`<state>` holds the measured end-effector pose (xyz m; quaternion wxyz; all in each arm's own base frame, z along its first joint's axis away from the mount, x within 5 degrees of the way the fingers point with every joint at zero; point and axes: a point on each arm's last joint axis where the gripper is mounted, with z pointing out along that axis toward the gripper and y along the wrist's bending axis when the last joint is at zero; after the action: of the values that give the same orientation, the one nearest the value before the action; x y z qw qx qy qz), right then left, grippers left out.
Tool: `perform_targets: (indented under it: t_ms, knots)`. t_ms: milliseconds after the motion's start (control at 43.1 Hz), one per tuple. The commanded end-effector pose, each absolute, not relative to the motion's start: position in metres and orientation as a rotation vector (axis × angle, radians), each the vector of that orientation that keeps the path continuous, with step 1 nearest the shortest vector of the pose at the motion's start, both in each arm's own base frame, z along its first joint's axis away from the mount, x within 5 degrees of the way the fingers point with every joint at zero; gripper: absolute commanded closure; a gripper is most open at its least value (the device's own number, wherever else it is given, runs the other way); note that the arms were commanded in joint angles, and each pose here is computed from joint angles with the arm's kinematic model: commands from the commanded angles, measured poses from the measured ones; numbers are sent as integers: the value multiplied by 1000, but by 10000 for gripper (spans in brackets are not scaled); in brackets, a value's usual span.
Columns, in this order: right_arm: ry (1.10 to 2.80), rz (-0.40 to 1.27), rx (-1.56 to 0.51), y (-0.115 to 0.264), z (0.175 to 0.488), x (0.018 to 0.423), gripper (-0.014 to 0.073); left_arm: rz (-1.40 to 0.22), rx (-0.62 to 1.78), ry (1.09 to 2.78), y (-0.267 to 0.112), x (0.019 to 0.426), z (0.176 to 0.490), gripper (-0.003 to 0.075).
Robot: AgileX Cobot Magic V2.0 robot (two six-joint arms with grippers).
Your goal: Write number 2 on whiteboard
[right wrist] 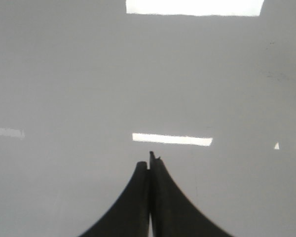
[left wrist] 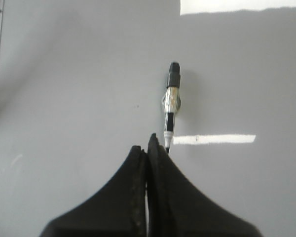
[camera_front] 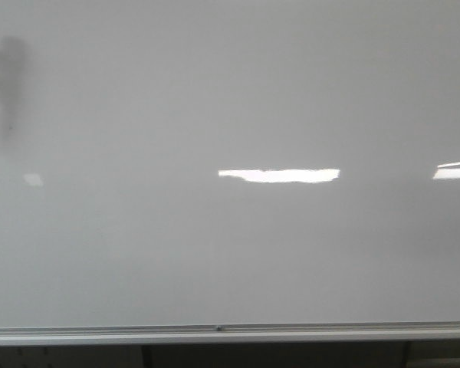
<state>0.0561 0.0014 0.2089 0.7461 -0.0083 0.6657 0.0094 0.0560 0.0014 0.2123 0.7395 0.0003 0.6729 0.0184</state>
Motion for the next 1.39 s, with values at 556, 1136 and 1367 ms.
perform_targets:
  t_ms: [556,1136,1367]
  knots:
    - [1363,6,-26,1,335,36,661,28,-2,1080,0,11,333,741]
    - [1758,5,-33,2,354,85,661,18,7,1640,0,66,364,741]
    - [1830,5,-35,2,347,97,661,13,8,1850,0,90,347,741]
